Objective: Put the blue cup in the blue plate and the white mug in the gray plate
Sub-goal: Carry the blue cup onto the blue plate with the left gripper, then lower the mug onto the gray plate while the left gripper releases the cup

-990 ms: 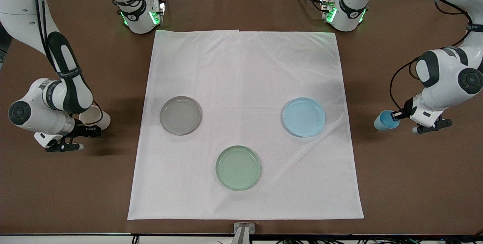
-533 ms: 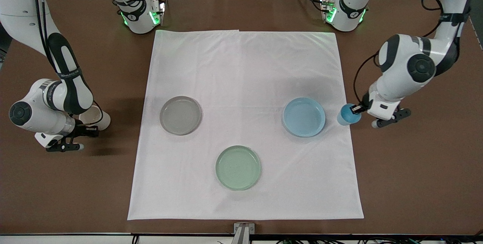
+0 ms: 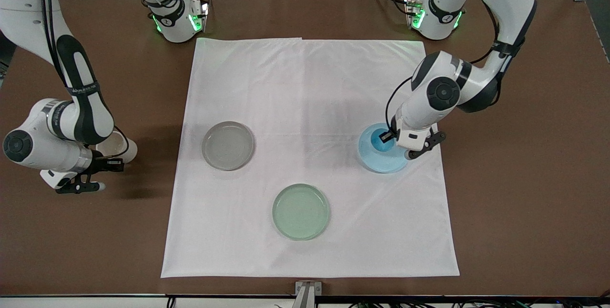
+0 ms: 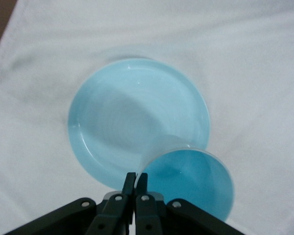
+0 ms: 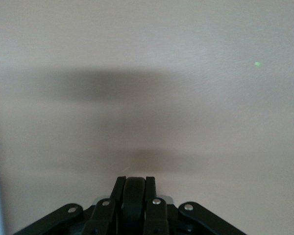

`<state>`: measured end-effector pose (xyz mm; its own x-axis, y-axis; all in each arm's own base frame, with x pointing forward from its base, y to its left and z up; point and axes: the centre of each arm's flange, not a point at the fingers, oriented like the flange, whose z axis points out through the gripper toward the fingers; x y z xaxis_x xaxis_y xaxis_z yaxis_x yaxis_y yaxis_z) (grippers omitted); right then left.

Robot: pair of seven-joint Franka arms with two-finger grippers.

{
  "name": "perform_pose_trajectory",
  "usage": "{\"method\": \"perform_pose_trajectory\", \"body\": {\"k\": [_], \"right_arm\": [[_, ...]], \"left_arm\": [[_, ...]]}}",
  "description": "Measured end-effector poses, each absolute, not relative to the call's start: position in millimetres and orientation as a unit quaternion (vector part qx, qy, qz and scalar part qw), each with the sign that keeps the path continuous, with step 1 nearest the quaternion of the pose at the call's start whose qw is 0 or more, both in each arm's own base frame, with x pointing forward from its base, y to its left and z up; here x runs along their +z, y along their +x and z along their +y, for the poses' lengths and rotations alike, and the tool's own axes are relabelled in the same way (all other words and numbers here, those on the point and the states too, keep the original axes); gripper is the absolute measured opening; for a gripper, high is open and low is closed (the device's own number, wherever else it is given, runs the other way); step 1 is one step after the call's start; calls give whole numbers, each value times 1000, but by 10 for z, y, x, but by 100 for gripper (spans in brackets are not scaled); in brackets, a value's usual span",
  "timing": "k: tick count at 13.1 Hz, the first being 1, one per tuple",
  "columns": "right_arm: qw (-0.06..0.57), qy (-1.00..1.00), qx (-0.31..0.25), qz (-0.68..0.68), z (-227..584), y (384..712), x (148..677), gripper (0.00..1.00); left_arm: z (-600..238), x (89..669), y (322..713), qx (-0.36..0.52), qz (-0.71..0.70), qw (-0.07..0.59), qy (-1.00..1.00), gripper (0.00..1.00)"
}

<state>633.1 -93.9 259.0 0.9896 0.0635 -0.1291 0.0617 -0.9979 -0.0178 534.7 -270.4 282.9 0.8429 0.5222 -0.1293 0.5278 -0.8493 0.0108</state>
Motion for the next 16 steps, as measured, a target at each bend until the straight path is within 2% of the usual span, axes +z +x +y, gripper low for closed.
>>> {"method": "perform_pose_trajectory", "body": {"k": [2,4,6,8,9,12,16], "right_arm": [[7,-996,87,-21,-355,6354,3177,19],[-4,-996,89,-5,521,6276,3499,19],[-16,-996,82,5,1481,6127,3464,19],[-19,-998,59,2,2183,5984,3278,19],[-17,-999,48,-1,2341,5967,3128,19],[-16,-999,30,5,2323,6080,2577,19],[-7,-999,44,20,2315,6075,2236,19]], "left_arm": [[-2740,2648,5339,-61,269,5,961,3],[-2691,2501,5354,-64,272,-7,960,3],[-2663,2446,5371,-68,274,-8,959,3],[-2661,2452,5382,-67,275,-8,959,8],[-2658,2451,5384,-67,275,-8,959,15],[-2653,2579,5488,-55,279,1,959,49],[-2669,3393,5882,-20,287,9,958,91]]}}
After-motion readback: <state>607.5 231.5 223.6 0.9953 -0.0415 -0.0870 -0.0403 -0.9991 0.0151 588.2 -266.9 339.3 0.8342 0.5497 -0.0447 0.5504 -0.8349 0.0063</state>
